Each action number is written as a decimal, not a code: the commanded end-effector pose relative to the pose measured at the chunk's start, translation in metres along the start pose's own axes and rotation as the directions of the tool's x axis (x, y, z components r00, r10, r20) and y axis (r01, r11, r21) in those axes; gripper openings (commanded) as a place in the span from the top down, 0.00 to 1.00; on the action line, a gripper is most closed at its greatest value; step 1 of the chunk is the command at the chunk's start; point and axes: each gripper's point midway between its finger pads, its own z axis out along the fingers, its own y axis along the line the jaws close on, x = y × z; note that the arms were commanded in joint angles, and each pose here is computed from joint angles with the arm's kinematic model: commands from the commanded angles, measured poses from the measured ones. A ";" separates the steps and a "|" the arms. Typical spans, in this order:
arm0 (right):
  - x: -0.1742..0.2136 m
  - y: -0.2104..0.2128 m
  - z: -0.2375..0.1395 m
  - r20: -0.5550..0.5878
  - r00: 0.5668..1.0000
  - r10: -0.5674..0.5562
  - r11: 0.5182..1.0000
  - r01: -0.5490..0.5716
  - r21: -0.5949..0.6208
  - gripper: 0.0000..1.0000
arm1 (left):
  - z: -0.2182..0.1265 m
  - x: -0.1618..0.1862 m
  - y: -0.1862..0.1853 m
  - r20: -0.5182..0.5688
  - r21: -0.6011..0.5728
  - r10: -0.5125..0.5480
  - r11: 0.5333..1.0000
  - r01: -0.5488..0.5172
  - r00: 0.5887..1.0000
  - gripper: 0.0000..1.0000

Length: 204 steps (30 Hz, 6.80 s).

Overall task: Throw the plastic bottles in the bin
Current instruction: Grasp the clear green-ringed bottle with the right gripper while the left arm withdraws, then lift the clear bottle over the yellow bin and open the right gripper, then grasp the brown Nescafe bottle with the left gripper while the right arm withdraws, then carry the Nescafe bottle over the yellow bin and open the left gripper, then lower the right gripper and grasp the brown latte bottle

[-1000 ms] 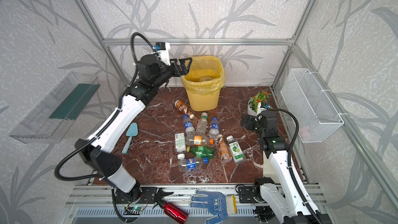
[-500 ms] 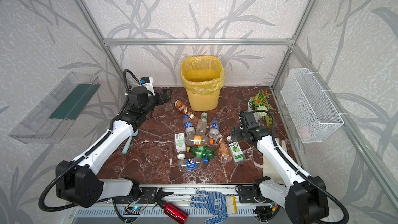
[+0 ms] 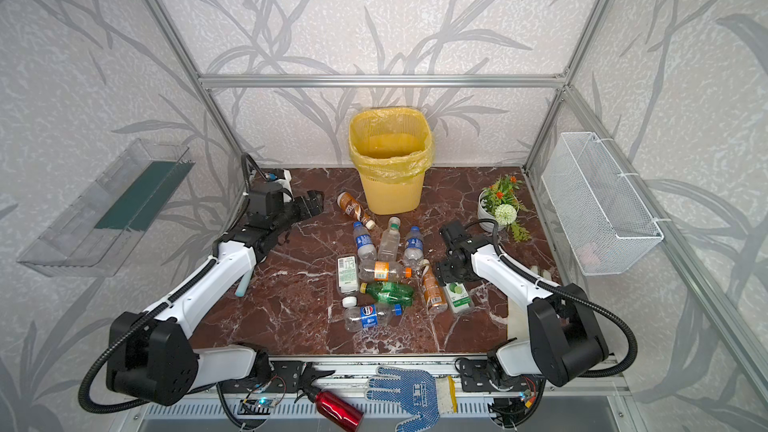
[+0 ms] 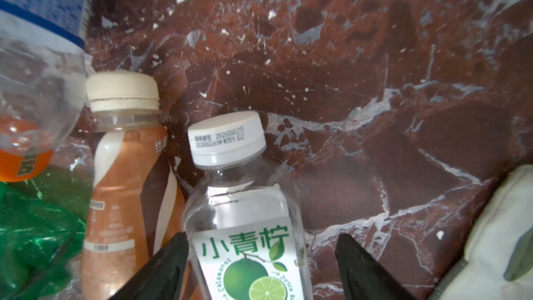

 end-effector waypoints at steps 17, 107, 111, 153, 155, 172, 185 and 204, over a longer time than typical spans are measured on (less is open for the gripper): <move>-0.024 0.005 0.009 -0.048 0.999 0.002 0.999 0.000 0.038 0.49 | 0.006 0.011 0.013 -0.053 -0.030 -0.041 0.999 0.040 0.998 0.01; -0.141 -0.072 -0.143 0.697 0.583 0.417 0.909 -0.254 -0.331 0.04 | 0.154 0.098 -0.013 -0.383 -0.091 -0.466 0.878 0.469 0.798 0.05; -0.120 -0.083 -0.127 0.675 0.591 0.442 0.897 -0.299 -0.325 0.04 | 0.165 0.105 -0.014 -0.380 -0.128 -0.472 0.879 0.460 0.796 0.05; -0.101 -0.112 -0.131 0.683 0.553 0.477 0.875 -0.370 -0.312 0.03 | -0.036 -0.169 -0.031 0.405 0.278 -0.421 0.902 0.329 0.812 0.59; -0.102 -0.110 -0.135 0.687 0.549 0.476 0.876 -0.361 -0.319 0.03 | -0.072 -0.195 -0.038 0.513 0.304 -0.392 0.915 0.266 0.764 0.59; -0.108 -0.100 -0.155 0.691 0.533 0.488 0.872 -0.311 -0.377 0.05 | -0.097 -0.241 -0.250 0.578 0.489 -0.137 0.848 -0.207 0.804 0.01; -0.083 -0.050 -0.106 0.531 0.776 0.340 0.937 -0.227 -0.267 0.08 | -0.085 -0.160 -0.153 0.490 0.245 0.020 0.956 -0.160 0.871 0.01; 0.009 0.005 -0.017 0.041 0.998 -0.038 0.999 0.039 -0.026 0.15 | -0.035 -0.032 0.003 0.201 -0.011 -0.103 0.994 0.107 0.974 0.01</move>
